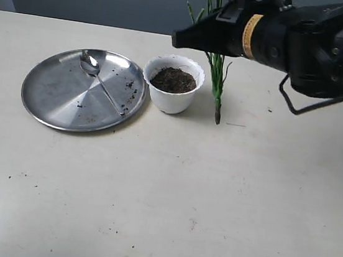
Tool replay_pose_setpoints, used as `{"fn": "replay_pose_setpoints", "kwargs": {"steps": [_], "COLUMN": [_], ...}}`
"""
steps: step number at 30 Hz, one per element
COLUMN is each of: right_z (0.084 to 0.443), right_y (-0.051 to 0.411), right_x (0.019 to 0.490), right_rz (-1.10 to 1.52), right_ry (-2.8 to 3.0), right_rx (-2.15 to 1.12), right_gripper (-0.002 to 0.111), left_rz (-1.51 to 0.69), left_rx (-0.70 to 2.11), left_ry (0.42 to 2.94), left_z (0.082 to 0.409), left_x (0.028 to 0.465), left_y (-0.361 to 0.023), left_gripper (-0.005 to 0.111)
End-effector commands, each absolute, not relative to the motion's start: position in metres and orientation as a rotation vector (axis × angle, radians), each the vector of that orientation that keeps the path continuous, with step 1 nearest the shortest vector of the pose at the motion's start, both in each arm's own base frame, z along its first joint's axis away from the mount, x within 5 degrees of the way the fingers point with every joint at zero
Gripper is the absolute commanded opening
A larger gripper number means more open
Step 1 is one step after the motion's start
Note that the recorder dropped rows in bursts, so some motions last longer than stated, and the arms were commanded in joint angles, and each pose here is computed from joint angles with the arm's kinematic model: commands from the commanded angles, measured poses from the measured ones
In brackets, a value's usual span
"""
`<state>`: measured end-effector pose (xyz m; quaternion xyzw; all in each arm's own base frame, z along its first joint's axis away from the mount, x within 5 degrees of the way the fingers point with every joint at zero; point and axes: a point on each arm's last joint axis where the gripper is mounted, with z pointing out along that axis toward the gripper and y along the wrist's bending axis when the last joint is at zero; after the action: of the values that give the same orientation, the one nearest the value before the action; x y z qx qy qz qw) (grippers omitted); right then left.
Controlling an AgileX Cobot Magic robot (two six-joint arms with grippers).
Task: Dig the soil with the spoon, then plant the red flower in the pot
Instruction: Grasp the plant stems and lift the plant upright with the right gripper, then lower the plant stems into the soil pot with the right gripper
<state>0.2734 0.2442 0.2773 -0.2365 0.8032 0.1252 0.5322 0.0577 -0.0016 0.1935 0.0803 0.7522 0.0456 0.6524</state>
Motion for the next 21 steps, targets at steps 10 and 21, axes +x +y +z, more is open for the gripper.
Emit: {"fn": "replay_pose_setpoints", "kwargs": {"steps": [10, 21], "right_z": [0.294, 0.263], "right_y": [0.293, 0.323], "right_x": [0.349, 0.384], "right_rz": [0.332, 0.242], "right_ry": [1.806, 1.787], "right_rx": [-0.201, -0.256], "right_gripper": [0.0, 0.0], "left_rz": [0.1, 0.1], "left_rx": [0.18, 0.18], "left_ry": [1.699, 1.699], "left_z": [0.194, 0.194], "left_x": [0.058, 0.058], "left_y": [-0.002, -0.002], "left_gripper": [0.0, 0.0]}}
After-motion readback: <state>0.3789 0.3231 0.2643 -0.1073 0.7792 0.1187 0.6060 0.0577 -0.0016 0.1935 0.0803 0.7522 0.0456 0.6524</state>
